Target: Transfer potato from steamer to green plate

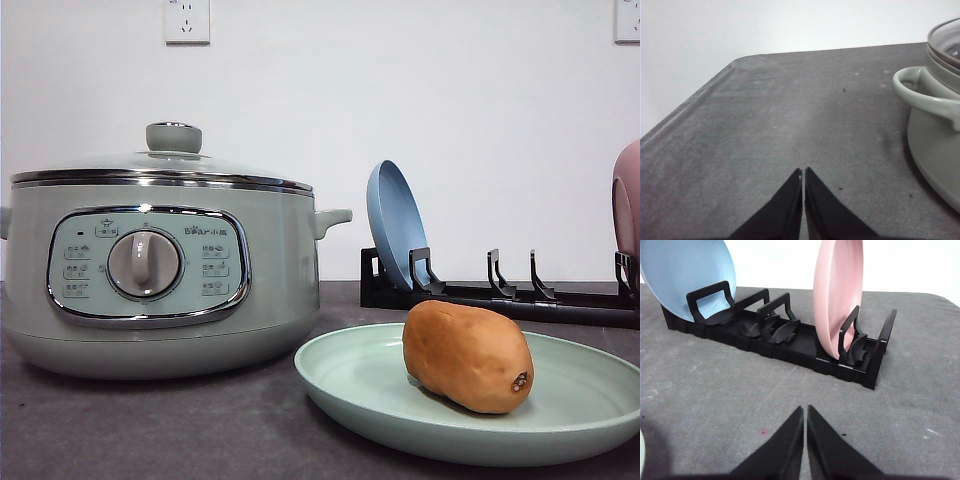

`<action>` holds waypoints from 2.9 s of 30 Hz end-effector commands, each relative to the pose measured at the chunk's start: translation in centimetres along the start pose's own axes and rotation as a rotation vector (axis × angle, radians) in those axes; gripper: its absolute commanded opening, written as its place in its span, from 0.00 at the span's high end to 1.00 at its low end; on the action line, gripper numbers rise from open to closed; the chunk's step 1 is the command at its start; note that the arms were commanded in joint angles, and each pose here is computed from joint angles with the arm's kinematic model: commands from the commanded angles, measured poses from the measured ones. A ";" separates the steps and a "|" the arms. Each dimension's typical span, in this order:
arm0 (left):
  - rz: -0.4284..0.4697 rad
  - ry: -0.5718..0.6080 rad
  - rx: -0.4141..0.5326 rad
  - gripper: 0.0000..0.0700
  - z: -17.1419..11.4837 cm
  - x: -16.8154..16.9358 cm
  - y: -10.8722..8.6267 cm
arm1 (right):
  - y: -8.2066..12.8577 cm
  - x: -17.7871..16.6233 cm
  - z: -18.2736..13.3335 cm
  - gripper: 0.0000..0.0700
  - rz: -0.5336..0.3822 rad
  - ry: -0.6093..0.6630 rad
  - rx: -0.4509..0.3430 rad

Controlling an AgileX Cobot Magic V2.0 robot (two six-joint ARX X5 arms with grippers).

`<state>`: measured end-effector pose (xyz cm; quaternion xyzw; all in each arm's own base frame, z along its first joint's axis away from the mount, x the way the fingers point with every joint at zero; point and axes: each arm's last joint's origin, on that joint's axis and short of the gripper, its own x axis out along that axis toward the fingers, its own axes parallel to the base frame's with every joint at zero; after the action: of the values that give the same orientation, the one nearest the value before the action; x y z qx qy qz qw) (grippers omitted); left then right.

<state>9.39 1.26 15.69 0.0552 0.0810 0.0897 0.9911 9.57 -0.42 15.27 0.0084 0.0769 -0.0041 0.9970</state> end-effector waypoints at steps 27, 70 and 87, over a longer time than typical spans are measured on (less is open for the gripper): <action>0.002 0.026 0.000 1.00 -0.7 0.2 -0.1 | 0.0 0.0 0.0 1.00 -0.001 -0.008 0.017; 0.002 0.026 0.000 1.00 -0.7 0.2 -0.1 | 0.0 0.0 0.0 1.00 -0.001 -0.008 0.017; 0.002 0.026 0.000 1.00 -0.7 0.2 -0.1 | 0.0 0.0 0.0 1.00 -0.001 -0.008 0.017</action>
<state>9.39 1.26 15.69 0.0552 0.0810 0.0897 0.9911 9.57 -0.42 15.28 0.0086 0.0766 -0.0041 0.9970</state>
